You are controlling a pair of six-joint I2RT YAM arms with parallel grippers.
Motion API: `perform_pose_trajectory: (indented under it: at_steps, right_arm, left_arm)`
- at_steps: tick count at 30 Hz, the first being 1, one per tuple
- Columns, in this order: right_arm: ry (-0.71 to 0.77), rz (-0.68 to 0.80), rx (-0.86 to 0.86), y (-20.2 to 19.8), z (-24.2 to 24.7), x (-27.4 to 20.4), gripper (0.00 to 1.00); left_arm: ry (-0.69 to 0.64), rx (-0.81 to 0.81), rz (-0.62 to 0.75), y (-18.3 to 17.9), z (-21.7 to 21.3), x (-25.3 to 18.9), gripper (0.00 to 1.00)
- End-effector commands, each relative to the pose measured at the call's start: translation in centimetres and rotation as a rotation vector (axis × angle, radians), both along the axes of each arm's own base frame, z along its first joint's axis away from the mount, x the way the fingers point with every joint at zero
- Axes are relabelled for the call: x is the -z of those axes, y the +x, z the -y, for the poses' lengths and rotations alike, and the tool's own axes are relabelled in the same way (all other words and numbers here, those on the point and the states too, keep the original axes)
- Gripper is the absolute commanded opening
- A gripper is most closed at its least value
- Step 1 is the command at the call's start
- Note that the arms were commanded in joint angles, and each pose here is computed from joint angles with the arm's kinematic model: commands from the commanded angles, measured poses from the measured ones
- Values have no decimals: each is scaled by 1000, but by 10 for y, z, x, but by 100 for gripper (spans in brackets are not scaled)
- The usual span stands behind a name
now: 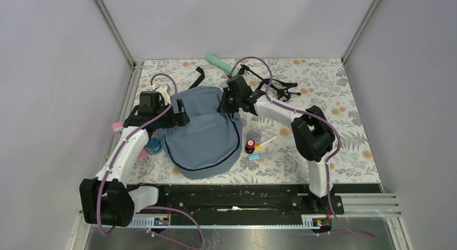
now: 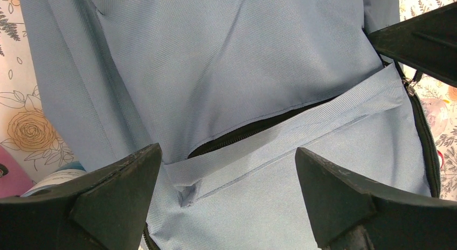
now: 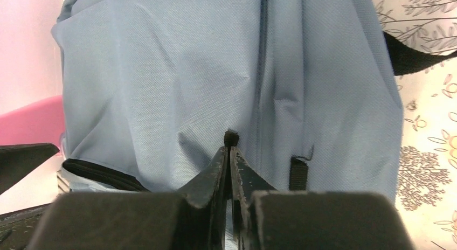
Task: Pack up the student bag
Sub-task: Unzip the student bag at the center of the board.
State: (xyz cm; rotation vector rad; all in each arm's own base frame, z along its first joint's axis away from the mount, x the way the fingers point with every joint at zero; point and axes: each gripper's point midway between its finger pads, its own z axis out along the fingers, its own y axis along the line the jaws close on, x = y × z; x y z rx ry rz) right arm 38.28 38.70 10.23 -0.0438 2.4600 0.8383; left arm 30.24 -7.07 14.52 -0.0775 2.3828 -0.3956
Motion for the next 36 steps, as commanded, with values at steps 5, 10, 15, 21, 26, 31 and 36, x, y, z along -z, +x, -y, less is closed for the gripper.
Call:
perform_pose_trajectory:
  at_steps: [5,10,15,21,26,31,36]
  right_arm:
    - [31,139,31,5,9,-50,2]
    - [72,167,26,7,4,-63,0]
    - [88,167,12,6,1,-65,0]
    - [111,178,9,-2,1,-69,0]
    - [107,216,2,-11,-4,-82,0]
    - [114,240,-14,-16,-16,-91,0]
    - [125,244,-41,-22,-29,-95,0]
  left_arm:
    - [-26,38,25,1,6,-6,99]
    - [-28,42,22,0,6,-5,99]
    - [-30,43,21,0,7,-5,99]
    - [-40,54,6,0,9,-2,99]
    - [-75,97,-48,-4,19,7,85]
    - [-68,93,-75,-4,17,13,70]
    - [-37,83,-60,-5,14,12,59]
